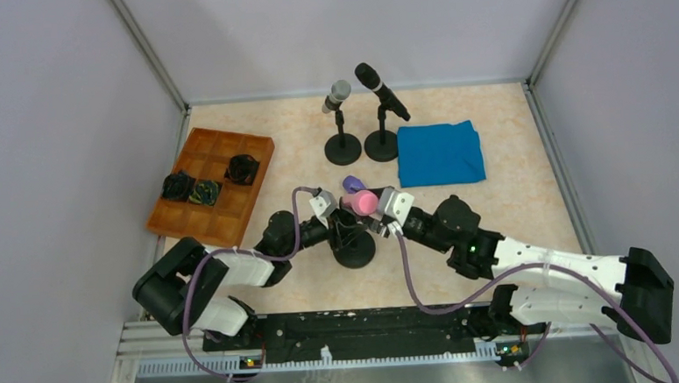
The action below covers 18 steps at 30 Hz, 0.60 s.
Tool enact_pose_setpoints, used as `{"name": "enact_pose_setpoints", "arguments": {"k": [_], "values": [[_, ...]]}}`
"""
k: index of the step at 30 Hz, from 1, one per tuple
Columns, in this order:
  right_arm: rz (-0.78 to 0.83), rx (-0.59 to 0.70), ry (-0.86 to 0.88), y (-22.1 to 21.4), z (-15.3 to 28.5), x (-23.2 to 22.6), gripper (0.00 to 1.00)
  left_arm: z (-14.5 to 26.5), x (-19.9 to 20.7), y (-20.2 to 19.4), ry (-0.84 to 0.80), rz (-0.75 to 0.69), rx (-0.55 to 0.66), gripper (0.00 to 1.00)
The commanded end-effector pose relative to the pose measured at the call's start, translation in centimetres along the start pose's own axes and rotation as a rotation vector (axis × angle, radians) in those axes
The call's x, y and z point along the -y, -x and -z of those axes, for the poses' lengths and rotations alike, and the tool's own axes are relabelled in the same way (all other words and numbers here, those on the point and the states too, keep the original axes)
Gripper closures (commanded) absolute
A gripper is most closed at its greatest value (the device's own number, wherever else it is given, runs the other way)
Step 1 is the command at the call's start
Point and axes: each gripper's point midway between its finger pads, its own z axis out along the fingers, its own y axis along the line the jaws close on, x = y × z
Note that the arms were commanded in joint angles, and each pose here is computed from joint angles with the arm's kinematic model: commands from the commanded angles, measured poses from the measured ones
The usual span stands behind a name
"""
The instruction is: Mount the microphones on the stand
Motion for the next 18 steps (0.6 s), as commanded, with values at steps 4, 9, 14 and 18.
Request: {"name": "enact_pose_setpoints", "arguments": {"k": [4, 9, 14, 18], "values": [[-0.134, -0.369, 0.009, -4.5, 2.2, -0.8, 1.0, -0.1, -0.5, 3.9, 0.042, -0.142, 0.102, 1.0], [-0.198, -0.423, 0.021, -4.2, 2.2, -1.1, 1.0, 0.0, -0.6, 4.1, 0.051, -0.168, 0.101, 1.0], [-0.239, -0.511, -0.007, -5.2, 2.1, -0.9, 1.0, 0.2, -0.7, 4.5, 0.058, -0.198, 0.107, 1.0], [-0.252, -0.574, -0.021, -6.6, 2.0, -1.2, 1.0, 0.1, -0.6, 4.6, 0.051, -0.211, 0.103, 1.0]]}}
